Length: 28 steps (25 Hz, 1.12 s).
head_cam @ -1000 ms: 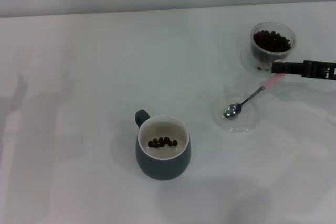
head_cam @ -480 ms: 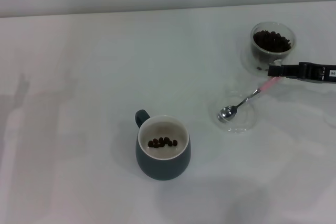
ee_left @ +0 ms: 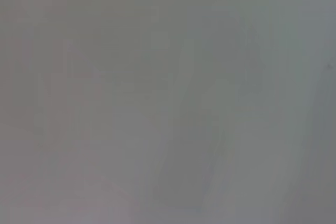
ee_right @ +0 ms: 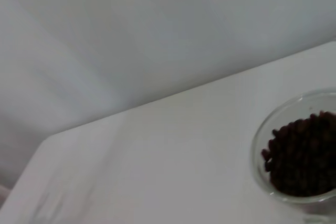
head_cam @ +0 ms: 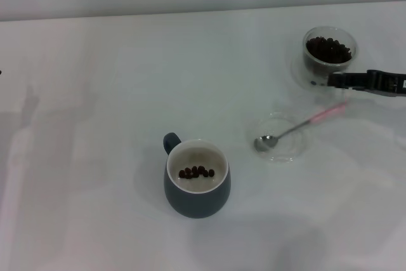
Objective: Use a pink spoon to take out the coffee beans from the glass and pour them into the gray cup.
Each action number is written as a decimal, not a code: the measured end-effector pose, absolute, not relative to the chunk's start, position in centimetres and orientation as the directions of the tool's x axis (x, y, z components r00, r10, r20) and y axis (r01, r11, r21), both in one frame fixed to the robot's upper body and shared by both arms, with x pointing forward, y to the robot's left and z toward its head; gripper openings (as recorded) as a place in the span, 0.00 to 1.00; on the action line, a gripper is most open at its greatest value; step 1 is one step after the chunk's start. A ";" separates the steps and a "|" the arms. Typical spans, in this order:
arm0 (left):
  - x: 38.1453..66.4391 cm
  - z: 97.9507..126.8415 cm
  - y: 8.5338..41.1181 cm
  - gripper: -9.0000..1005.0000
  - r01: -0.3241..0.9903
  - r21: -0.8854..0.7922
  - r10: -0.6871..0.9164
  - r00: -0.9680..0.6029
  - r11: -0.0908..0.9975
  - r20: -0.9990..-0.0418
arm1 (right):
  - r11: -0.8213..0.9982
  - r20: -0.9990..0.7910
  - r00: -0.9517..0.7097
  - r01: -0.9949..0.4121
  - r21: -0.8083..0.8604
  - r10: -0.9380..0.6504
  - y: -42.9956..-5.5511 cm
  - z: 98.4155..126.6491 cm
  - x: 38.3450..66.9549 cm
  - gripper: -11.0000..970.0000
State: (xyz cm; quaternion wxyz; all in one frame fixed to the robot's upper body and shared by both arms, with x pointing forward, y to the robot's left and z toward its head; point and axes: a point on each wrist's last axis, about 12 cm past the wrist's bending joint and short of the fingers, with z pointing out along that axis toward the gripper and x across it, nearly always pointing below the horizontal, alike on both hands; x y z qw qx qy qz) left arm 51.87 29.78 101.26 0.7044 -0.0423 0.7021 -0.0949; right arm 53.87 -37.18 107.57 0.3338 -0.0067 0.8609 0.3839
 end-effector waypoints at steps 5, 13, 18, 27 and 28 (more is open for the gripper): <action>51.9 101.3 29.7 0.90 0.075 -0.193 -0.193 -0.003 0.978 -0.981 | 0.772 -0.622 -0.740 -0.232 0.592 0.255 -39.0 107.7 54.2 0.40; 51.9 101.3 30.0 0.89 0.069 -0.186 -0.186 -0.007 0.980 -0.982 | 0.804 -0.740 -0.570 -0.214 0.554 0.358 -42.4 108.7 53.3 0.70; 52.0 101.1 30.1 0.89 0.064 -0.182 -0.181 -0.024 0.981 -0.983 | 0.896 -0.879 -0.383 -0.219 0.386 0.285 -42.9 107.6 52.2 0.81; 52.4 100.9 30.1 0.90 0.059 -0.171 -0.168 -0.056 0.984 -0.984 | 0.998 -0.995 -0.098 -0.049 0.035 0.030 -41.0 103.3 50.9 0.80; 52.5 100.9 30.0 0.90 0.059 -0.171 -0.167 -0.061 0.984 -0.984 | 1.000 -0.996 -0.084 -0.029 -0.001 -0.003 -40.7 103.1 50.8 0.80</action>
